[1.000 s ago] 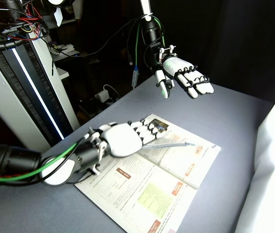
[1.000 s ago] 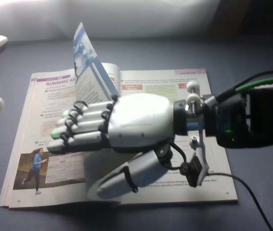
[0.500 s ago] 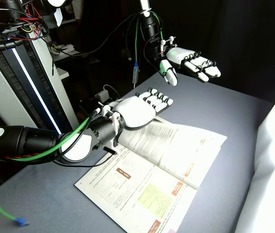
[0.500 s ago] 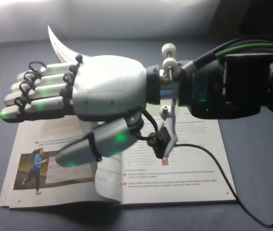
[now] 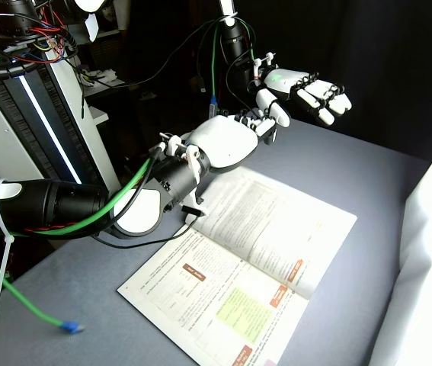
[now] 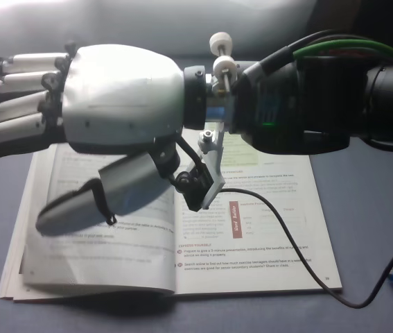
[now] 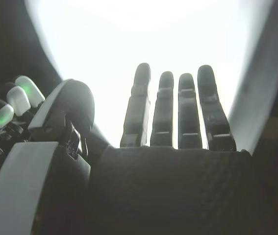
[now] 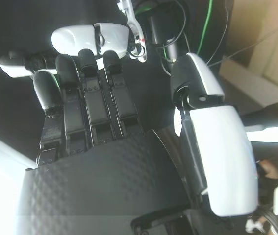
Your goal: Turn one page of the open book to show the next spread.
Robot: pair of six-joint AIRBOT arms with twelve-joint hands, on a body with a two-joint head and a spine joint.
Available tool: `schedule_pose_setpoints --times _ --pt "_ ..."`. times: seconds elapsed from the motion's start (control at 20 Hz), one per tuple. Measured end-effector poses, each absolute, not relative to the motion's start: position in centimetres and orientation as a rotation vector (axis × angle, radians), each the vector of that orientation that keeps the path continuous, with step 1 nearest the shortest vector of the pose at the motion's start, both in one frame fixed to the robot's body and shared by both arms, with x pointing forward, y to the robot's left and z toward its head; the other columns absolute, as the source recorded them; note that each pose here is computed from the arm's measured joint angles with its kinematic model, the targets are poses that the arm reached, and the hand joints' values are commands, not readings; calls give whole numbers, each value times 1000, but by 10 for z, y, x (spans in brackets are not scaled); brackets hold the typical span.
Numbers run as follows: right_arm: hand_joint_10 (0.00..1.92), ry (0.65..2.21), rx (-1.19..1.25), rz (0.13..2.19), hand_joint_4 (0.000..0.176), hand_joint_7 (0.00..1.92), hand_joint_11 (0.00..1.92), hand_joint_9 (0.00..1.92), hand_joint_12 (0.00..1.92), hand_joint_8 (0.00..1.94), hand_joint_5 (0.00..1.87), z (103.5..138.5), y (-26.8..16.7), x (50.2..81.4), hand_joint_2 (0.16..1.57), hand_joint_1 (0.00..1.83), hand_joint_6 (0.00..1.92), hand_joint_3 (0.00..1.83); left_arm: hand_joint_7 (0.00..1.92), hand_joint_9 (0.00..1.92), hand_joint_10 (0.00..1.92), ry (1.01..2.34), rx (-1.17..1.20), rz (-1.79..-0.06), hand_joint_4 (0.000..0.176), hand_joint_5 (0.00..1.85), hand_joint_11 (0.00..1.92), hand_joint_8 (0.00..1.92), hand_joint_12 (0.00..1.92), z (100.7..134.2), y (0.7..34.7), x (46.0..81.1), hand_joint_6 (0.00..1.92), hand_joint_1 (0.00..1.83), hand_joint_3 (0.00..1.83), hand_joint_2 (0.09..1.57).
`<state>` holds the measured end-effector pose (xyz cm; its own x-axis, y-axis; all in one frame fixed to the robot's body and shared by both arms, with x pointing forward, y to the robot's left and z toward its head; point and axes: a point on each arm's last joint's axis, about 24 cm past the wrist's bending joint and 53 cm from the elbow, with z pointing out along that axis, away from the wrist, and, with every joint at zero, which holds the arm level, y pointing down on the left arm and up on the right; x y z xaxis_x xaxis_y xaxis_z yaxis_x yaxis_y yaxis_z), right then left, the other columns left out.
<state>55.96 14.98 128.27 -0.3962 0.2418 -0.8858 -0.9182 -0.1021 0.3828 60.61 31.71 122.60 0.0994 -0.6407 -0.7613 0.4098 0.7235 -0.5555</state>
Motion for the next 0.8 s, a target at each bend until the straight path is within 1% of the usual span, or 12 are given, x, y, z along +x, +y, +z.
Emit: schedule_pose_setpoints --times 0.05,0.1,0.15,0.2,0.25,0.3,0.35,0.4,0.5,0.7,0.75,0.8 --pt "22 1256 -828 1646 0 4 0 0 124 0 15 1284 146 559 1169 0 0 0 137 47 2 1249 -225 -788 58 322 0 11 214 1226 316 606 18 184 1 1481" --pt "4 1250 -823 1646 0 0 0 0 24 0 2 1287 142 559 1165 0 0 0 156 59 8 1250 -227 -790 41 372 0 7 218 1225 316 606 20 464 0 1435" --pt "0 1250 -810 1638 0 0 0 0 4 0 0 1288 135 563 1158 0 0 0 170 88 11 1247 -231 -790 0 406 0 3 419 1226 316 605 11 683 0 1396" --pt "0 1258 -794 1630 0 0 0 0 0 0 0 1288 129 567 1157 0 0 0 190 139 19 1246 -232 -792 0 383 0 3 826 1226 316 605 9 599 0 1373" --pt "0 1265 -782 1623 0 0 0 0 0 0 0 1287 122 569 1165 0 0 0 221 147 12 1246 -233 -793 0 371 0 4 798 1226 316 605 2 463 4 1400" --pt "0 1269 -778 1609 0 0 0 0 0 0 0 1285 116 570 1185 0 0 7 212 198 16 1247 -232 -793 0 220 0 1 768 1226 316 605 0 92 0 1170" --pt "0 1273 -780 1597 0 0 0 0 0 0 0 1282 111 569 1178 0 0 3 42 39 2 1246 -234 -789 0 44 0 0 153 1226 317 605 0 556 386 1491" --pt "0 1272 -782 1579 0 0 0 0 0 0 0 1280 106 568 1169 0 0 0 8 7 0 1244 -235 -800 0 8 0 0 30 1226 315 604 0 793 487 1555" --pt "0 1280 -773 1567 0 0 0 0 0 0 0 1276 94 568 1173 0 0 1 0 0 0 1247 -224 -805 0 0 0 0 0 1226 312 603 0 909 499 1570" --pt "0 1332 -688 1550 0 0 0 0 0 0 0 1267 65 581 1145 39 0 0 0 0 0 1246 -229 -809 0 0 0 0 0 1225 311 602 0 917 498 1571" --pt "0 1354 -654 1567 6 0 0 0 0 0 0 1264 62 580 1138 7 0 0 0 0 0 1250 -211 -823 0 0 0 0 0 1226 306 600 0 918 498 1571" --pt "0 1373 -663 1555 4 0 0 0 0 0 0 1256 53 576 1151 0 0 0 0 0 0 1256 -188 -842 0 0 0 0 0 1226 300 598 0 920 498 1571"
